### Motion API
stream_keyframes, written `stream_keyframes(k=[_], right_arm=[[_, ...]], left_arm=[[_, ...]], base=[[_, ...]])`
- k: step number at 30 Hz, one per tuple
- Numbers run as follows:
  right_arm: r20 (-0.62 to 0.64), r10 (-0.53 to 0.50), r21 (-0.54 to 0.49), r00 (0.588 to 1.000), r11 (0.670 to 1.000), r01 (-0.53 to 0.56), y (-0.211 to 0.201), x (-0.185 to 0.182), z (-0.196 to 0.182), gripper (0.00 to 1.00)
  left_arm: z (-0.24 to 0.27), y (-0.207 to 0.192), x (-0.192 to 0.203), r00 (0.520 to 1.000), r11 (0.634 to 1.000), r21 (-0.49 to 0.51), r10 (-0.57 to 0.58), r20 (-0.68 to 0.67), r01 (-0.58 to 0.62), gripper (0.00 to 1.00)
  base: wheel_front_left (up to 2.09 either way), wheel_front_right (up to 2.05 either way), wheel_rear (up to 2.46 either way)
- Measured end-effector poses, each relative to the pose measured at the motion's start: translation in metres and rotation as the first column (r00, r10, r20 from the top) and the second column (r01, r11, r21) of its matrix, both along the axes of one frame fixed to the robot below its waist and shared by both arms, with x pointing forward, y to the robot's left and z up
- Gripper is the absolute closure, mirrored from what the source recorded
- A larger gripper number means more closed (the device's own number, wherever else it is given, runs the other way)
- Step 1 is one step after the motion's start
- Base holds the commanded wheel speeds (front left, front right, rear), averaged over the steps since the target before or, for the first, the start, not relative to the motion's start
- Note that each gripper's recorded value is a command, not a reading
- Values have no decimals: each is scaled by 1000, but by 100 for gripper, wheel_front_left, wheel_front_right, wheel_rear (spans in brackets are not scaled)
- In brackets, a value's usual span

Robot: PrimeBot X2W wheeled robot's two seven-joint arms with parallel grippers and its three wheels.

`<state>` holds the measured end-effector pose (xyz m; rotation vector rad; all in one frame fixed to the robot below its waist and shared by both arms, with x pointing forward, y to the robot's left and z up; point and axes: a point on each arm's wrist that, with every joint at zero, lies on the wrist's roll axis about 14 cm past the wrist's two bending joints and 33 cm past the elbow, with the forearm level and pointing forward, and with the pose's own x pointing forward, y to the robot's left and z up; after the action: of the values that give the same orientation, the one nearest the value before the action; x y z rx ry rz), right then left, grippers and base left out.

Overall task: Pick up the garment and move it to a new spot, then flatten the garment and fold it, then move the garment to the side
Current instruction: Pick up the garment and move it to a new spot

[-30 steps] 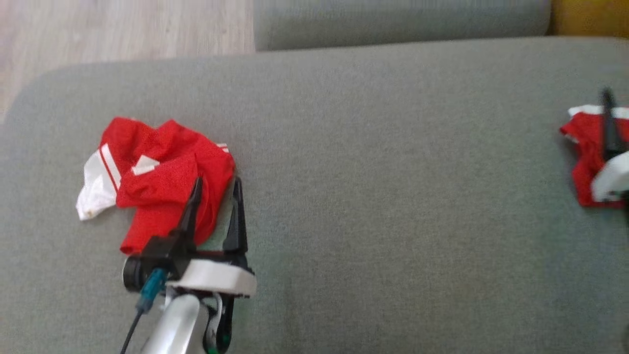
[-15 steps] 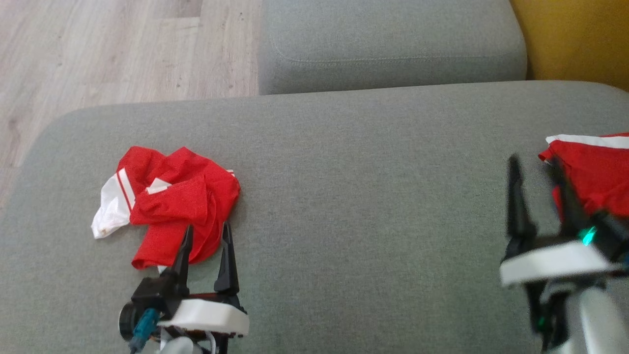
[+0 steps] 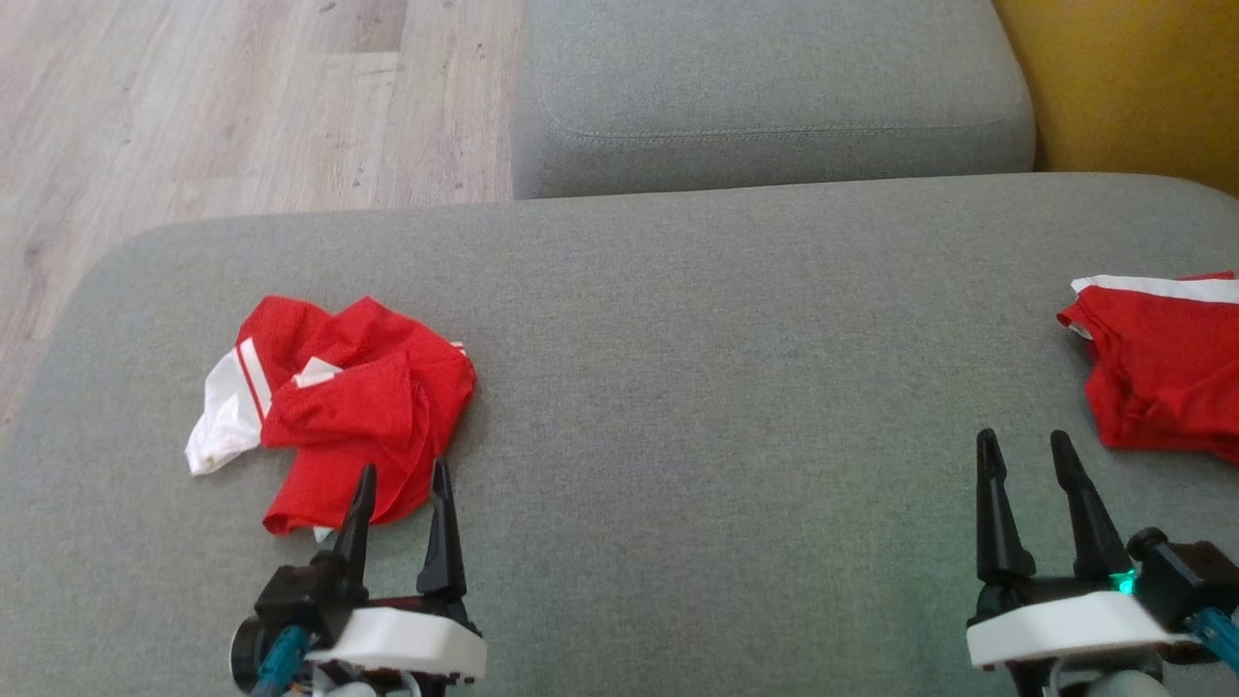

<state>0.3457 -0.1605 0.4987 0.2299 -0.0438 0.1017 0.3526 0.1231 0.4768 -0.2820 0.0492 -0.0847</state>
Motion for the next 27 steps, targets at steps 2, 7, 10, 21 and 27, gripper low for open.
stream_keyframes(k=[2, 7, 10, 21, 27], right_arm=[[-3, 0, 0, 1000, 1000, 0, 0, 0, -1, 0], [-1, -1, 1, 1000, 1000, 1, 0, -1, -2, 0], [-1, 0, 1, 1000, 1000, 0, 1, 0, -2, 0], [-18, 114, 3, 993, 993, -114, 38, 6, -8, 0], [-25, 224, 12, 974, 974, -224, 75, 10, -10, 0]], left_arm=[[1, 0, 0, 1000, 1000, -1, 0, 3, 0, 0], [2, -1, 1, 1000, 1000, 0, 1, 5, -1, 0], [2, -1, 1, 1000, 1000, 7, 0, 5, 0, 0], [0, 22, -6, 997, 997, 7, 73, 1, -73, 0], [0, 45, -17, 990, 989, 14, 144, 4, -144, 0]], base=[[0, 0, 0], [0, 0, 0], [0, 0, 0], [0, 0, 0], [0, 0, 0]])
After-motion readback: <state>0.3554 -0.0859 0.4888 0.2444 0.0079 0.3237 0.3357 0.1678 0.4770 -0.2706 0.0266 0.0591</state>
